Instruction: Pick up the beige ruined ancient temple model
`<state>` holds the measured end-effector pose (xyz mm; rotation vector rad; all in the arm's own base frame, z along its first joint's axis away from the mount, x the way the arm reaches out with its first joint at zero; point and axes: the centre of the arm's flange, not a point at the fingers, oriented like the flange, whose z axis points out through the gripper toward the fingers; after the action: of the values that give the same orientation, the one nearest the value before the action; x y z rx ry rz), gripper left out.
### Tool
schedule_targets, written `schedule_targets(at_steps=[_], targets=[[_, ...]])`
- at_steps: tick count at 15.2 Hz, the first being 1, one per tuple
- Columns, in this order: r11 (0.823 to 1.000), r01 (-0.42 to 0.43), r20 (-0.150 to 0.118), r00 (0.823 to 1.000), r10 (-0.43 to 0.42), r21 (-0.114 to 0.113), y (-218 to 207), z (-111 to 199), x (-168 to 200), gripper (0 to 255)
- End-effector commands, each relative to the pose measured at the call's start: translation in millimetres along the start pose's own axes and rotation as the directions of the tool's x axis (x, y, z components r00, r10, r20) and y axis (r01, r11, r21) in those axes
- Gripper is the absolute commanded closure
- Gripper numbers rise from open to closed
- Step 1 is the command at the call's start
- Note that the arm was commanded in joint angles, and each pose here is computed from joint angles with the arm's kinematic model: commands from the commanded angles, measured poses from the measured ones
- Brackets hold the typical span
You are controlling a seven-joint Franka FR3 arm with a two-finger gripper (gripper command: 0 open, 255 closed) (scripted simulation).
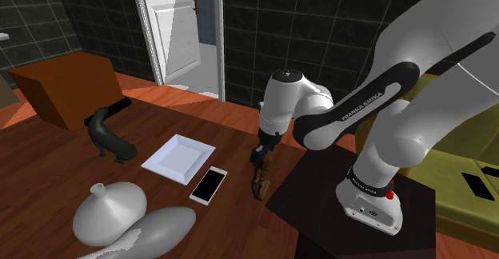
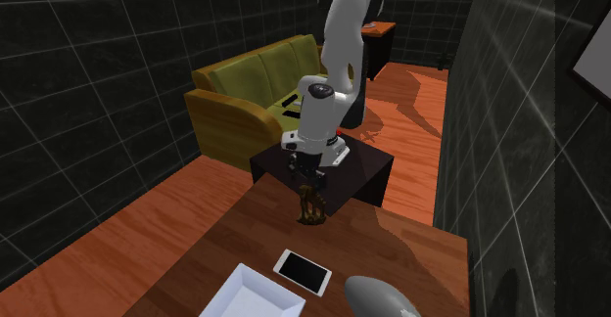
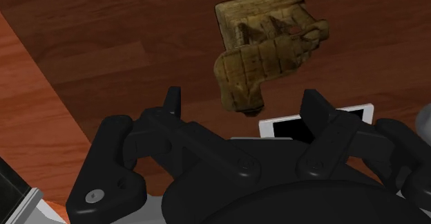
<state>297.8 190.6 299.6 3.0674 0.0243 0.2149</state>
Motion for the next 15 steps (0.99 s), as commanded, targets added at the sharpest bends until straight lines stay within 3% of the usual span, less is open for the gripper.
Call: schedule_targets(at_steps=[1, 4, 5, 15], targets=[[1.0, 0.0, -0.001, 1.0, 0.0, 0.001, 0.1, 12.4, -1.5, 0], [1.0, 0.0, -0.001, 1.0, 0.0, 0.001, -0.5, 20.6, -2.7, 0], [1.0, 0.0, -0.001, 1.0, 0.0, 0.001, -1.0, 21.0, -2.6, 255], [1.0, 0.0, -0.001, 1.0, 0.0, 0.001, -0.1, 15.4, -1.9, 255]])
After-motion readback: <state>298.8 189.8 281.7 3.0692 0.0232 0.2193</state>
